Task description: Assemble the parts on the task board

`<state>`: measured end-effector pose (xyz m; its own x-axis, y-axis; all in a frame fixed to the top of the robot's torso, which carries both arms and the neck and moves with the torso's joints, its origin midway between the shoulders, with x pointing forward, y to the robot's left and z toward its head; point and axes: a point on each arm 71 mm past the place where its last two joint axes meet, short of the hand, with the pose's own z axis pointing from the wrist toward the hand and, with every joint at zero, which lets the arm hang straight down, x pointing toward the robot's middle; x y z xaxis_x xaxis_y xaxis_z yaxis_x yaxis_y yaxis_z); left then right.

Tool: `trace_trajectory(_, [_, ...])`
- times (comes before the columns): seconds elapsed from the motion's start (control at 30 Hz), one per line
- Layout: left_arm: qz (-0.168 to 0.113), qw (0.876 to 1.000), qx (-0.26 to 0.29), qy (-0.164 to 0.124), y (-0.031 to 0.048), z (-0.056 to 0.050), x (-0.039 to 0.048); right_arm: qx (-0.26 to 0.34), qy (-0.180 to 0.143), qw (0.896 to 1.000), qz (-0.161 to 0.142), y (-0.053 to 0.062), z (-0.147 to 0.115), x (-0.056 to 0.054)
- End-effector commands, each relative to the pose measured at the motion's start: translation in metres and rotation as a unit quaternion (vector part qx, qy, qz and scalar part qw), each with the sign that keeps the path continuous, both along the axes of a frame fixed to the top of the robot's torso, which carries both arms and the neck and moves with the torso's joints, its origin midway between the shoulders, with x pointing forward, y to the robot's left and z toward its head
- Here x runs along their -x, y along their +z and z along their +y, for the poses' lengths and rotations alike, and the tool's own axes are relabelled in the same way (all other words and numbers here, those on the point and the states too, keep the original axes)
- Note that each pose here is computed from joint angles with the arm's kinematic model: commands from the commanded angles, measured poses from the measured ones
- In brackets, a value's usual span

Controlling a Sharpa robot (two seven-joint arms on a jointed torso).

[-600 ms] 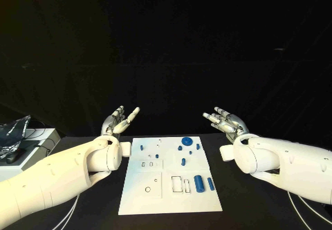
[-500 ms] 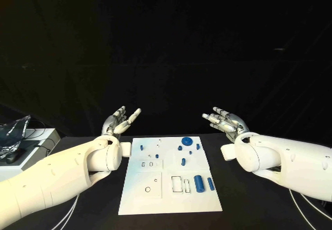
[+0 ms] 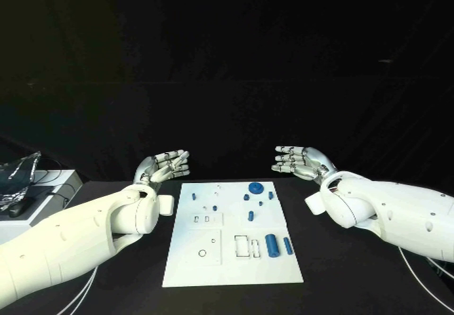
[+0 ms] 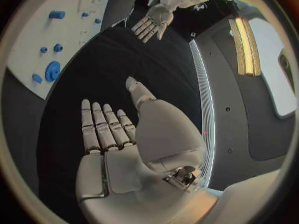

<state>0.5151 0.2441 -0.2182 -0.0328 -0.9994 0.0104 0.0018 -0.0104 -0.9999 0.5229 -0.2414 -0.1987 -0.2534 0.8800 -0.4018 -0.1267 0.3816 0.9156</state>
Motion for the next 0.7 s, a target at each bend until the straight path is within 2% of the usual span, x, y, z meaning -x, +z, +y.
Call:
trace_trajectory(0.03, [-0.02, 0.997, 0.001, -0.071, 0.0027, -0.008, 0.004, 0.097, 0.059, 0.991, -0.07, 0.004, 0.009, 0.001])
trace_trajectory(0.17, [-0.035, 0.992, -0.014, -0.12, 0.0082, -0.012, 0.0132, 0.155, 0.072, 0.98, -0.101, 0.007, 0.013, -0.001])
trace_trajectory(0.2, [-0.038, 0.99, -0.017, -0.134, 0.0109, -0.013, 0.0177, 0.181, 0.077, 0.974, -0.113, 0.009, 0.014, -0.003])
trace_trajectory(0.37, [-0.049, 0.985, -0.018, -0.164, 0.02, -0.017, 0.0296, 0.255, 0.097, 0.955, -0.117, 0.01, 0.02, -0.01])
trace_trajectory(0.53, [-0.065, 0.981, -0.014, -0.184, 0.0327, -0.021, 0.0389, 0.344, 0.11, 0.925, -0.12, 0.011, 0.025, -0.02])
trace_trajectory(0.7, [-0.066, 0.979, -0.011, -0.193, 0.0391, -0.021, 0.0453, 0.404, 0.106, 0.899, -0.131, 0.013, 0.031, -0.029])
